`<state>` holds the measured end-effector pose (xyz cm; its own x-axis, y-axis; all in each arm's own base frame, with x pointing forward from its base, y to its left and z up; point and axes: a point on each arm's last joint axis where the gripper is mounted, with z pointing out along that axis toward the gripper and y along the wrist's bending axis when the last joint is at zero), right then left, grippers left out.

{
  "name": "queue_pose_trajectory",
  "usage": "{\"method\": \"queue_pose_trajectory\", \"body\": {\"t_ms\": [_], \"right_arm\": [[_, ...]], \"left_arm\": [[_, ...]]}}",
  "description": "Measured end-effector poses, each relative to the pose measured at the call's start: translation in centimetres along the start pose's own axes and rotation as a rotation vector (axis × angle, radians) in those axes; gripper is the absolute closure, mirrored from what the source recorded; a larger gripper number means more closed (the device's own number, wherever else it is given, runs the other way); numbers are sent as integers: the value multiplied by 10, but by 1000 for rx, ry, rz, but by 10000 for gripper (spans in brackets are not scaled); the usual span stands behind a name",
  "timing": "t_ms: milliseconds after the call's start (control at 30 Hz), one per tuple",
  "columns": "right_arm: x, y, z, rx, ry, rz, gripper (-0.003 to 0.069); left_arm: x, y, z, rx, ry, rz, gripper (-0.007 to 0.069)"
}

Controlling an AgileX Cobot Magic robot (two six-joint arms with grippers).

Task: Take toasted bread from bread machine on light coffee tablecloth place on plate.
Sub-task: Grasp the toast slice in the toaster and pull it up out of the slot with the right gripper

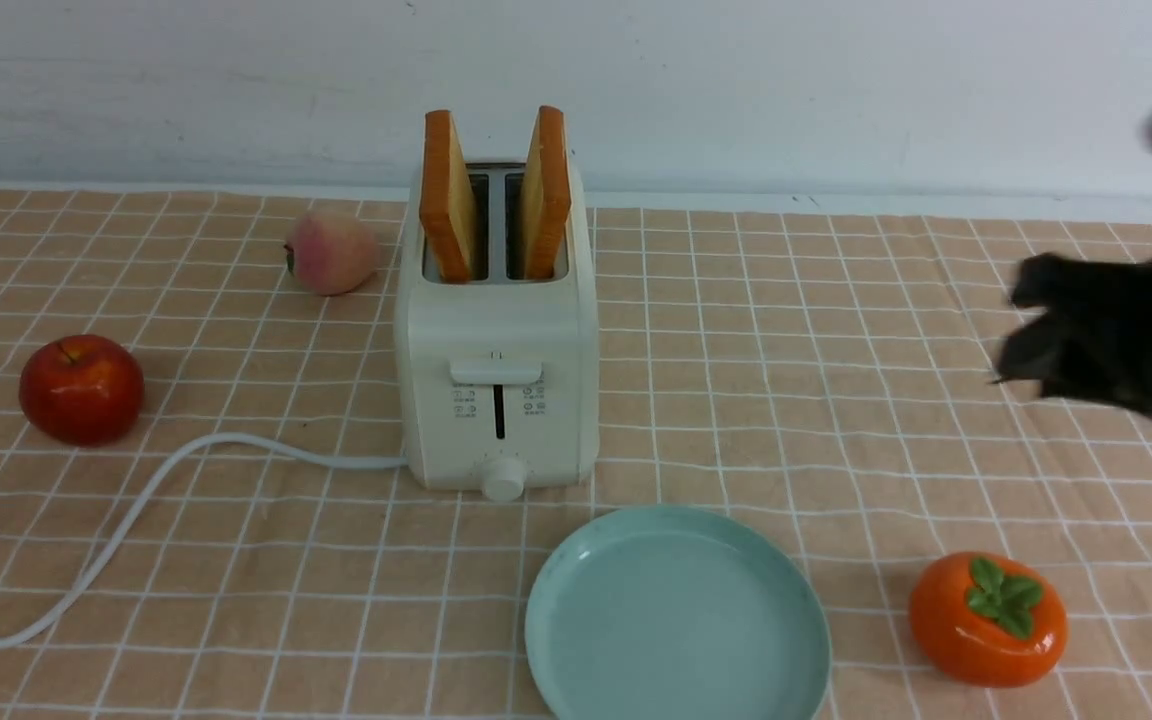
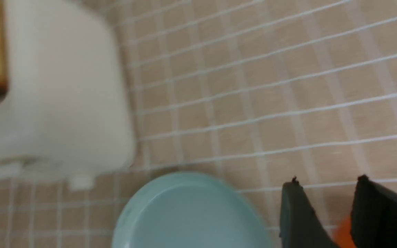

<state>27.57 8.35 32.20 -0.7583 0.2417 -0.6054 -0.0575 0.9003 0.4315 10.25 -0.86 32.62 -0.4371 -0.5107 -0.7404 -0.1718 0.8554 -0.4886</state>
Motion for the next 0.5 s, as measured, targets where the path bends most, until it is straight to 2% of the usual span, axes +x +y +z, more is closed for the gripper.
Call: {"method": "queue_pose_trajectory", "body": {"t_ms": [33,67,100,133,200,233,333,400,500], "right_arm": [[-4,16,12,-70,28,-63,419],[-7,21,12,-94,23,-62,419],[-14,40,26,-176,45,-140,419],[-18,44,28,-197,41,-150,419],[-41,79,45,-342,23,-199,416],[-44,80,46,-350,18,-200,414],[-71,113,64,-454,-12,-241,382],[-79,122,70,-476,-19,-261,361],[-94,147,86,-518,-31,-330,272]], "left_arm": [[2,1,1,-3,13,-5,389],[3,1,1,-3,15,-7,389],[4,1,2,-1,23,-14,389],[4,1,2,-1,23,-14,389],[5,0,2,13,31,-34,389],[5,0,2,15,32,-36,389],[8,-6,2,72,65,-60,389],[10,-9,1,98,82,-63,389],[13,-17,0,168,112,-62,389]]}}
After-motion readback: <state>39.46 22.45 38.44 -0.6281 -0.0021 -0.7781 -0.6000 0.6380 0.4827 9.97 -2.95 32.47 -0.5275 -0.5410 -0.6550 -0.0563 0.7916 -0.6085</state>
